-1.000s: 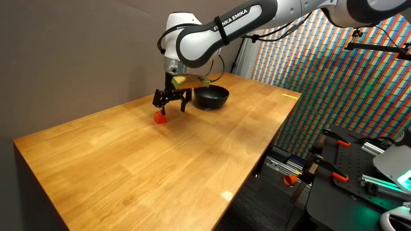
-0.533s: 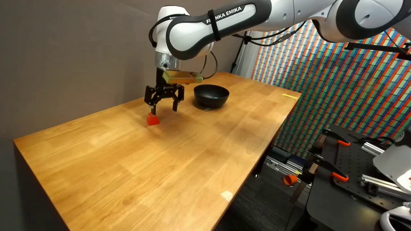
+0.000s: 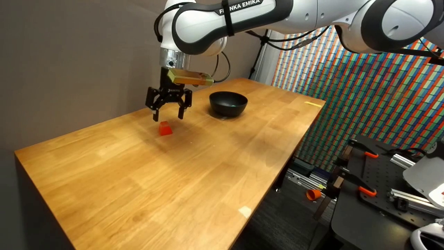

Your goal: Pick up the green and orange blocks and put them in the bowl

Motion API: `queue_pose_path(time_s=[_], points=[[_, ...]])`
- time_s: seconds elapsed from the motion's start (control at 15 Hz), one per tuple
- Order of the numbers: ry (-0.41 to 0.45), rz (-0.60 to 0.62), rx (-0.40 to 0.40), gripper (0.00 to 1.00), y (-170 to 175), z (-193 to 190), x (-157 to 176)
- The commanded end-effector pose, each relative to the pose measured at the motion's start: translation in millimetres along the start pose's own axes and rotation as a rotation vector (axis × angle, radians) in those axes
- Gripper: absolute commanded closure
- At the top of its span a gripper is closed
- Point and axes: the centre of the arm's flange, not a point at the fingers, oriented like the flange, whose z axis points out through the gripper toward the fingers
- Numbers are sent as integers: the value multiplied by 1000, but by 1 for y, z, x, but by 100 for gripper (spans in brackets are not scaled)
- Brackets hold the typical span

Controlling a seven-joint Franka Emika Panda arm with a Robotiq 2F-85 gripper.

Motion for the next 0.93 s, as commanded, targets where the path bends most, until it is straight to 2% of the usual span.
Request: queue_pose_path(time_s=[0.0, 0.27, 0.33, 0.4, 0.47, 0.67, 0.73, 0.8, 0.87], points=[[36, 19, -32, 0, -15, 25, 25], [53, 25, -90, 0, -10, 60, 19], [68, 22, -112, 25, -10, 65, 17], [95, 17, -141, 27, -11, 65, 15], [123, 16, -158, 33, -12, 59, 13], [169, 13, -184, 60, -21, 45, 11], [185, 16, -196, 16, -24, 43, 11], [199, 17, -211, 21, -26, 42, 10], [214, 13, -230, 20, -27, 41, 10]])
